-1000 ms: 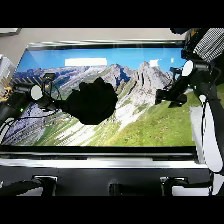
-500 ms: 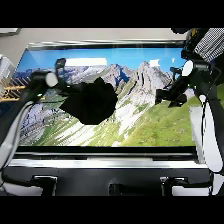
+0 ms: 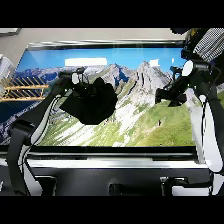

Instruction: Fold the clothes and pants, and hang the long-sleeved shirts on hangers.

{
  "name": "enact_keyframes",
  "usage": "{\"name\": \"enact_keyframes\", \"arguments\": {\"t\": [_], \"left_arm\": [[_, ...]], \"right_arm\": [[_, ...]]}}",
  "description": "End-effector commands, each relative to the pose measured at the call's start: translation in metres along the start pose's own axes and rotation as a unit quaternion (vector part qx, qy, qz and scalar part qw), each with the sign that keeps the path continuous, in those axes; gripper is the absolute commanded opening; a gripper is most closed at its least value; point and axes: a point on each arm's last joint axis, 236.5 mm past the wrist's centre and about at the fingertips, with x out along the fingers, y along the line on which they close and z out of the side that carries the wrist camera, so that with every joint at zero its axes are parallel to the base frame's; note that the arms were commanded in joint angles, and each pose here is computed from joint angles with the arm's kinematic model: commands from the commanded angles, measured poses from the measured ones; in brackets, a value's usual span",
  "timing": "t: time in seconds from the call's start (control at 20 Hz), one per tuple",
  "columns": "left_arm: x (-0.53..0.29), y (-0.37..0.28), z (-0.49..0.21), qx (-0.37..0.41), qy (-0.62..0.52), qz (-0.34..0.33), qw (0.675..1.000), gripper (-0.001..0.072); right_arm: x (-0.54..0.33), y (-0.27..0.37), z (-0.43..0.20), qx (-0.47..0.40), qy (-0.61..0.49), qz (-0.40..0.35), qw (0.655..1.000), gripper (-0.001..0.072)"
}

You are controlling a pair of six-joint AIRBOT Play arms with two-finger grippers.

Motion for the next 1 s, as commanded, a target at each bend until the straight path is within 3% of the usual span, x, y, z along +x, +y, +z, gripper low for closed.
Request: {"name": "enact_keyframes", "arguments": {"t": [0.0,0.2,0.4,0.65,0.85,0.9,0.95], "left_arm": [[0.001,-0.009,-0.030,0.021,0.069,-0.013,0.997,0.0017],[-0.040,-0.048,-0.070,0.074,0.131,-0.063,0.987,0.0016],[-0.072,-0.127,-0.123,0.154,0.147,-0.094,0.973,0.0016],[-0.056,-0.228,-0.192,0.185,0.142,-0.129,0.964,0.0016],[-0.030,-0.251,-0.206,0.192,0.133,-0.138,0.962,0.0018],[-0.027,-0.248,-0.203,0.190,0.133,-0.137,0.963,0.0040],[-0.027,-0.242,-0.196,0.187,0.132,-0.136,0.964,0.0167]], "right_arm": [[-0.001,0.000,-0.005,-0.002,0.009,-0.001,1.000,0.0653],[-0.029,0.001,-0.015,-0.046,-0.008,0.001,0.999,0.0652],[-0.082,0.002,-0.031,-0.085,-0.060,0.002,0.995,0.0653],[-0.140,-0.005,-0.066,-0.096,-0.109,-0.009,0.989,0.0653],[-0.161,-0.011,-0.083,-0.100,-0.132,-0.017,0.986,0.0654],[-0.160,-0.013,-0.086,-0.101,-0.134,-0.020,0.986,0.0654],[-0.157,-0.013,-0.087,-0.101,-0.132,-0.021,0.986,0.0655]]}}
